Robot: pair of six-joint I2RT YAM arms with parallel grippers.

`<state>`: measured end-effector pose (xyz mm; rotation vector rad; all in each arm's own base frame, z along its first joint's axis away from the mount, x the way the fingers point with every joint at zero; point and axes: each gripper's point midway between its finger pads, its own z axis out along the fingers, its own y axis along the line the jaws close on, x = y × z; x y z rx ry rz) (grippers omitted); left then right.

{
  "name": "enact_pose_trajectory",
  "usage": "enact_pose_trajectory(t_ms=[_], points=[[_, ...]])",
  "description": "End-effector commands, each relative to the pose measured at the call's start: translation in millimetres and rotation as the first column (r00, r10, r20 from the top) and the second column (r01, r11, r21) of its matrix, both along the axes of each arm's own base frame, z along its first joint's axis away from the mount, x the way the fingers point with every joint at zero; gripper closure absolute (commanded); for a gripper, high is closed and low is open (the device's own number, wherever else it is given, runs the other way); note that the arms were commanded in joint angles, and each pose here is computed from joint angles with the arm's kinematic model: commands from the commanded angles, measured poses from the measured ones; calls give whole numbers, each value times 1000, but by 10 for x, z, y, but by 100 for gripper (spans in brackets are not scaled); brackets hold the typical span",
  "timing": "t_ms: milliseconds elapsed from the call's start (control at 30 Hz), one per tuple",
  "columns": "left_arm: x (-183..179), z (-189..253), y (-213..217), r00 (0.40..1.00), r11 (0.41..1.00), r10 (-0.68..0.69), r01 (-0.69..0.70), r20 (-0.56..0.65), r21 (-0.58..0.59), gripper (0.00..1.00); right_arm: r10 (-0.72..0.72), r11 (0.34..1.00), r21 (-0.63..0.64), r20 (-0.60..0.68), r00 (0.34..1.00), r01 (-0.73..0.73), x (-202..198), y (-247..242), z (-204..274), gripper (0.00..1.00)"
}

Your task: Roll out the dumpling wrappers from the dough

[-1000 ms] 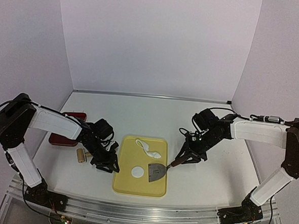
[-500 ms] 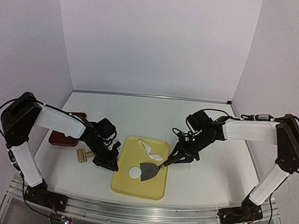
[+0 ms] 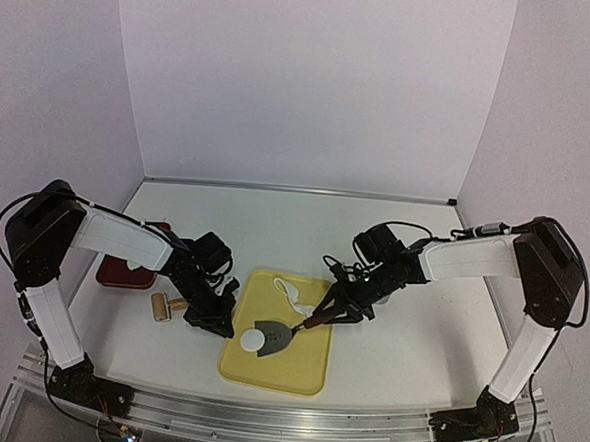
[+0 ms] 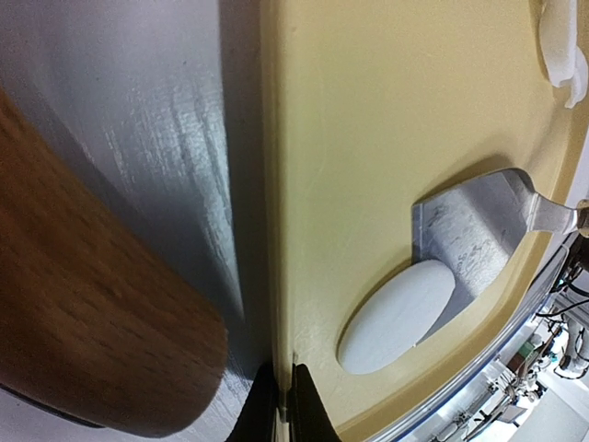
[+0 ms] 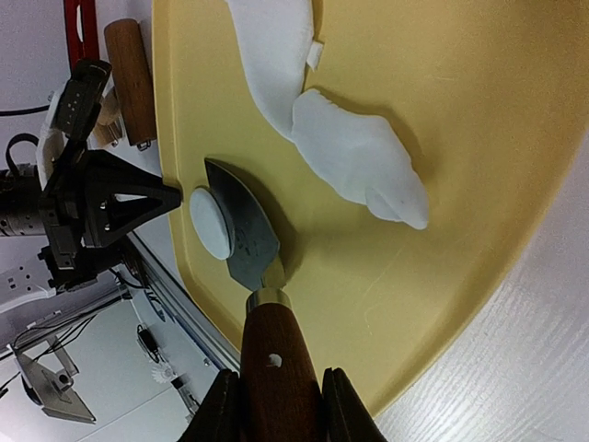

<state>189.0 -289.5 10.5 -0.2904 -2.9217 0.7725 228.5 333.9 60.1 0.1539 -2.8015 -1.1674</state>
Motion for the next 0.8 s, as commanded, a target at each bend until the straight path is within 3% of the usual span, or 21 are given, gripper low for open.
enact_pose_trajectory(t_ms=[0,600,667,767], points=[[-62,-155,-47,998,998,-57,57,-5,27,100,-15,981,-193,-53,998,5,-153,-201,-542,100],[-91,-52,-58,1000,1000,-23,23,-18,13,99,0,994,-109,-104,995,-11,-275,168,-664,100],[-20,52,-49,1000,1000,-14,14,16,28,93,-9,995,-100,-99,995,-1,-280,163,-617,100],[84,285,-46,998,1000,-3,0,70,31,75,-11,998,-61,-87,996,6,-291,175,-473,100]])
